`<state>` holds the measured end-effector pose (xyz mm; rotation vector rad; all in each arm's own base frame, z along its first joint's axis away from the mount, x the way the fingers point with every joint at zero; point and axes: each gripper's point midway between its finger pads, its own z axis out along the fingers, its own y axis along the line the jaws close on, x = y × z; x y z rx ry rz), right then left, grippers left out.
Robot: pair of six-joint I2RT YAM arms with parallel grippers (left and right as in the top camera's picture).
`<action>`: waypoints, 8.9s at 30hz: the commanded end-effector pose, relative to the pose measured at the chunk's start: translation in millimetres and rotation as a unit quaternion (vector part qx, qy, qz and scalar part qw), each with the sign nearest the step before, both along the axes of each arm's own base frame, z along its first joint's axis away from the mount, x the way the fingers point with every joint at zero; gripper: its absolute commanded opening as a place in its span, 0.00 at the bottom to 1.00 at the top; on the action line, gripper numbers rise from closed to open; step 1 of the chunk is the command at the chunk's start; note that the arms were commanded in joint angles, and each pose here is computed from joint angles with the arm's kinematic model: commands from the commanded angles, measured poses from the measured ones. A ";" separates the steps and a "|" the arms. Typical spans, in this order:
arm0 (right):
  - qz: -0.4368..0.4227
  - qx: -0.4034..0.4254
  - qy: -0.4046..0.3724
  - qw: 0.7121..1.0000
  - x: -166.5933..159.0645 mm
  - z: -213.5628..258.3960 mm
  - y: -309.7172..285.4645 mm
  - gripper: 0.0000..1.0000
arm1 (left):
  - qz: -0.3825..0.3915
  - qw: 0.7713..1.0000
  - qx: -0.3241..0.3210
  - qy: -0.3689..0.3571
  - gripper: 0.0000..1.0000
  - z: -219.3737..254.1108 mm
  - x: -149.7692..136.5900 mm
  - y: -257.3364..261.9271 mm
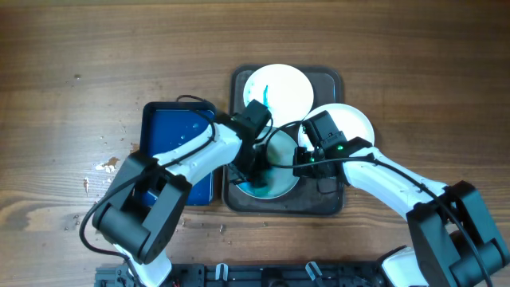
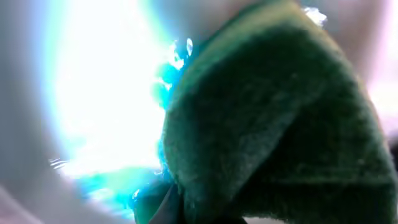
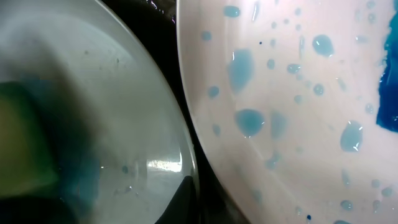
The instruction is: Clean dirty plates on tray and stack at the side
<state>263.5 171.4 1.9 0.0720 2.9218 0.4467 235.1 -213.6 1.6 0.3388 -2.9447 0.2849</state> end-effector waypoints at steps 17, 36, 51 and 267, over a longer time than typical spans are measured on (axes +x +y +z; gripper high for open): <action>0.010 -0.030 0.004 1.000 -3.0 -9.3 -10.1 0.05 | 0.144 0.955 0.177 -0.192 0.04 109.9 32.8 167.2; 0.098 -0.005 -0.094 0.991 34.9 125.4 14.7 0.04 | 0.235 0.949 0.058 -0.203 1.00 130.3 18.5 223.7; 0.127 -0.138 -0.417 0.889 88.7 173.6 169.2 0.04 | 0.240 0.913 0.039 -0.328 1.00 199.1 -26.0 220.7; -0.038 0.045 0.014 0.998 -5.6 -8.9 -43.4 0.04 | -0.033 0.967 -0.219 -0.124 0.04 -3.9 46.6 -118.7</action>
